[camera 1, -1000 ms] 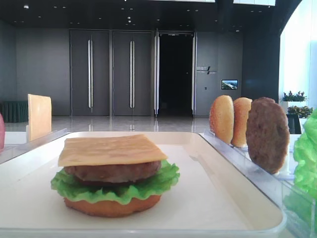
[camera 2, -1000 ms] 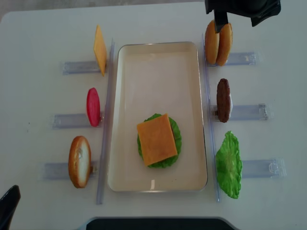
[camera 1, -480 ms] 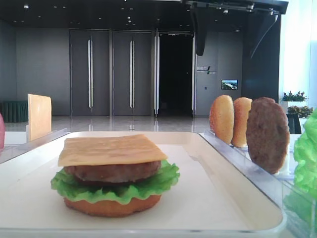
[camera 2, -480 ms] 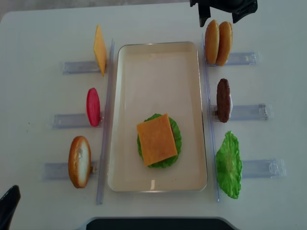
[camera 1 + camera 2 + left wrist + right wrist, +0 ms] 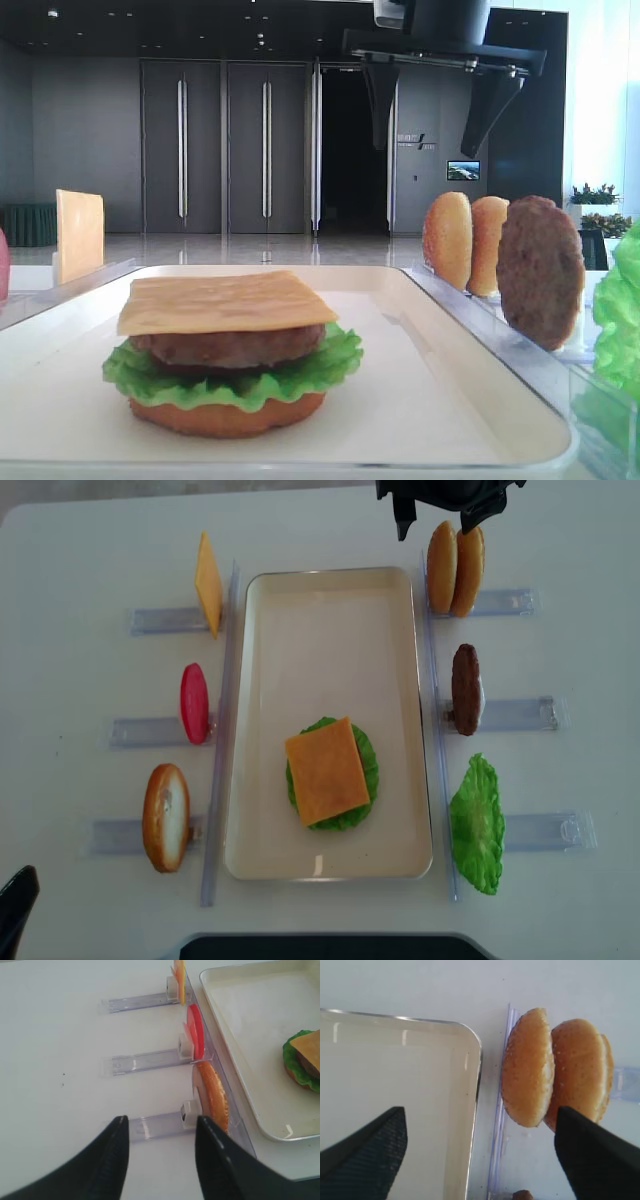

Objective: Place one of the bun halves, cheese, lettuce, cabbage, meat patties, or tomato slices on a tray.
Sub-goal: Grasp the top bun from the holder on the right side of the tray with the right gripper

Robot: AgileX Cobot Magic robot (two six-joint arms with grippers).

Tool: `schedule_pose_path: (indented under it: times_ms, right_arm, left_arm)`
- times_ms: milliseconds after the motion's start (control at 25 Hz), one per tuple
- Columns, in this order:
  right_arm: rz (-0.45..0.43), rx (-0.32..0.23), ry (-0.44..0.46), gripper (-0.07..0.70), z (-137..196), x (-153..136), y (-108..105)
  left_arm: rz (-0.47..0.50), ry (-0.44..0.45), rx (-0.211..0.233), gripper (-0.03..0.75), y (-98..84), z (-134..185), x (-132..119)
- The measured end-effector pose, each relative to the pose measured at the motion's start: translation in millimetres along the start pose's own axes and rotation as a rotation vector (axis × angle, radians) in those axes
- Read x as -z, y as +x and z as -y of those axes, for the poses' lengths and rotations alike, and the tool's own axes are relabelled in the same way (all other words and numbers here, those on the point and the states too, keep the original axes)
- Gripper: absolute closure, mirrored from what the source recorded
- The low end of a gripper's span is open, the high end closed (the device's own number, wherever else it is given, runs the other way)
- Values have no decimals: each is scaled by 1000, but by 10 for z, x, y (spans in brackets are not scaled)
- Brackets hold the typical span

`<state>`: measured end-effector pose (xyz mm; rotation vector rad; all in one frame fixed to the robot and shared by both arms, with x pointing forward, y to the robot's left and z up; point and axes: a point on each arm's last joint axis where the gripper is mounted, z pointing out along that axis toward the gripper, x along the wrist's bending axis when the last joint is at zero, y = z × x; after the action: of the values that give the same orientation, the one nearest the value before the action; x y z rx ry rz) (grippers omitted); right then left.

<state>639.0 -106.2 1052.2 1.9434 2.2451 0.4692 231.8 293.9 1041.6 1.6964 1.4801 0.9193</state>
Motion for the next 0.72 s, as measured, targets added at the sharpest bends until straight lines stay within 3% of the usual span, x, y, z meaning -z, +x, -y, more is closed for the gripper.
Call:
schedule_pose_path:
  times_ms: [360, 720]
  right_arm:
    - [21, -16, 46, 62, -19, -194, -87]
    - [12, 1, -9, 62, -70, -193, -80]
  left_arm:
    - [0, 0, 0, 449, 0, 0, 0]
    - [0, 0, 0, 536, 0, 0, 0]
